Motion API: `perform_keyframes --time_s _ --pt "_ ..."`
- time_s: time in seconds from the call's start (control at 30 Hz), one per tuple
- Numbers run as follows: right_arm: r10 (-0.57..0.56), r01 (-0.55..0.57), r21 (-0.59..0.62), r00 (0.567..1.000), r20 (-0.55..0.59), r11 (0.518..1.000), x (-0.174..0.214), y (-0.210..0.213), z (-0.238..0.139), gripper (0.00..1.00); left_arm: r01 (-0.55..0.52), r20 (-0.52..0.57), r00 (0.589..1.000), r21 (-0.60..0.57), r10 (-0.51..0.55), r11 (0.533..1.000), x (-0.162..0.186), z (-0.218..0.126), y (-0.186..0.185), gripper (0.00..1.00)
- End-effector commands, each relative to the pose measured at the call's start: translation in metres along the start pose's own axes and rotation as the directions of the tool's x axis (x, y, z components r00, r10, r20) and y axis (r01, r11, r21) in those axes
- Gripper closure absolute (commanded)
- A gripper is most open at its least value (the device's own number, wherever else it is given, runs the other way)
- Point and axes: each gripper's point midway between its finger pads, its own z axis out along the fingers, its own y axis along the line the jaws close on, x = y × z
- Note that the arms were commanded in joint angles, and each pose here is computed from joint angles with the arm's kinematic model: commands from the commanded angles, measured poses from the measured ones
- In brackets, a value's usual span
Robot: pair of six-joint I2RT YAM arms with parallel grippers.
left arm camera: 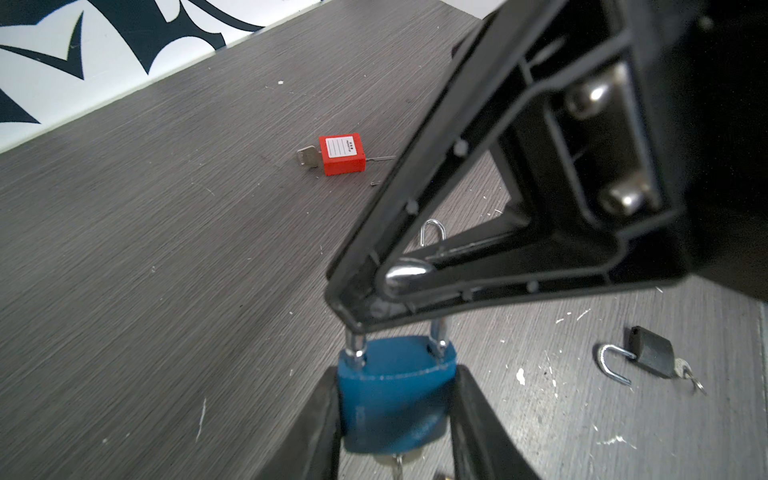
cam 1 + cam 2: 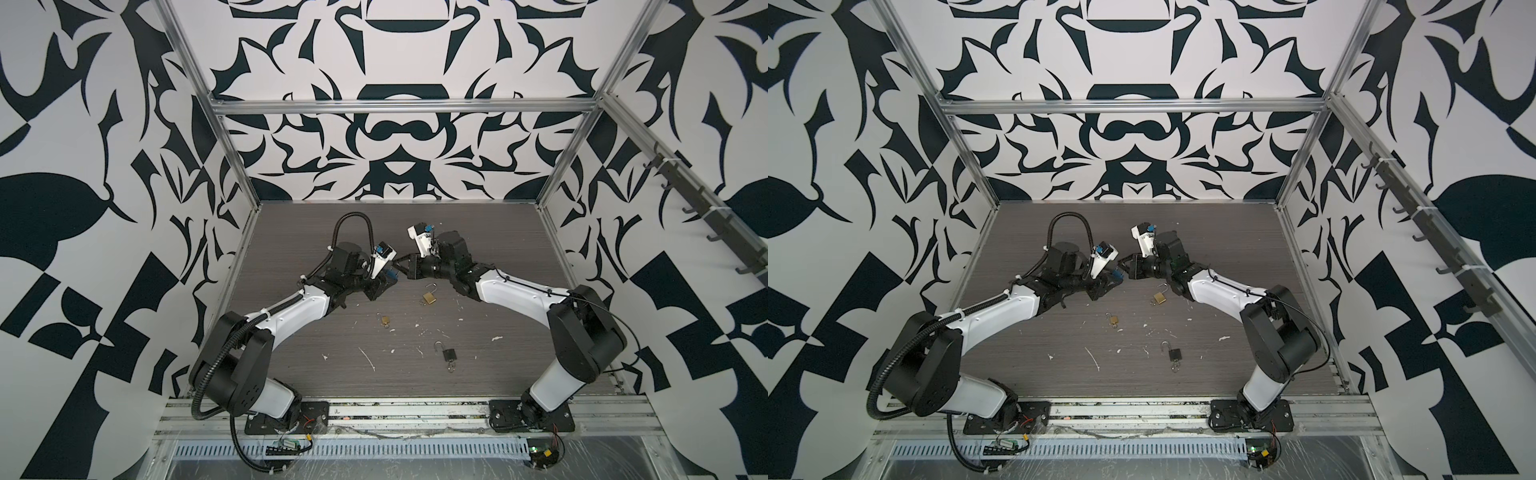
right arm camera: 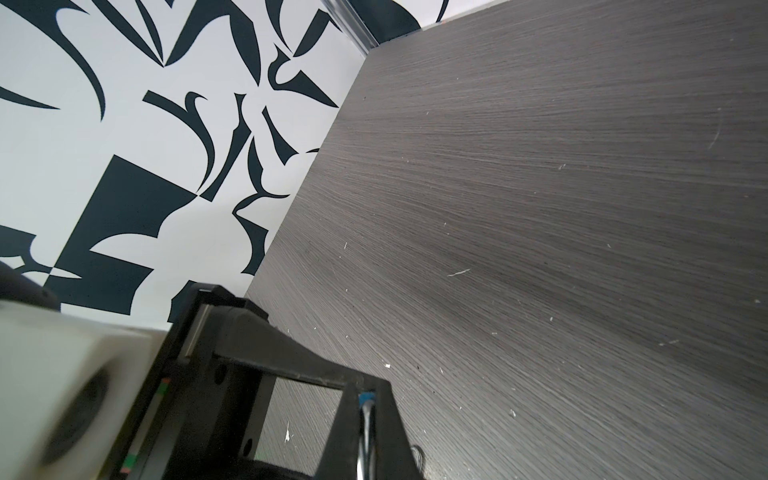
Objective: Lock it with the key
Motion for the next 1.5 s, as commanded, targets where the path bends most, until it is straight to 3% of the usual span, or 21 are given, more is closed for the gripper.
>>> perform_keyframes --time_s 0.0,1.27,1.33,1.47 --pt "0.201 -0.230 0.013 0.821 -0.534 0.973 0.168 0.013 0.005 1.00 -0.256 0.616 0.726 -0.172 0.306 0.951 -0.195 -0.079 -0.008 1.00" --pt "0.228 -0.260 0.025 0.791 -0.568 0.965 0.189 0.012 0.011 1.00 -0.184 0.712 0.638 -0.229 0.293 0.956 -0.230 -0.109 0.018 1.00" --pt "0.225 -0.260 0.019 0.792 -0.567 0.965 0.188 0.013 0.010 1.00 -0.188 0.707 0.645 -0.221 0.290 0.957 -0.227 -0.106 0.017 1.00" --pt "0.173 -0.201 0.009 0.819 -0.547 0.980 0.171 0.020 0.002 1.00 -0.330 0.638 0.696 -0.121 0.328 0.936 -0.197 -0.085 -0.006 1.00"
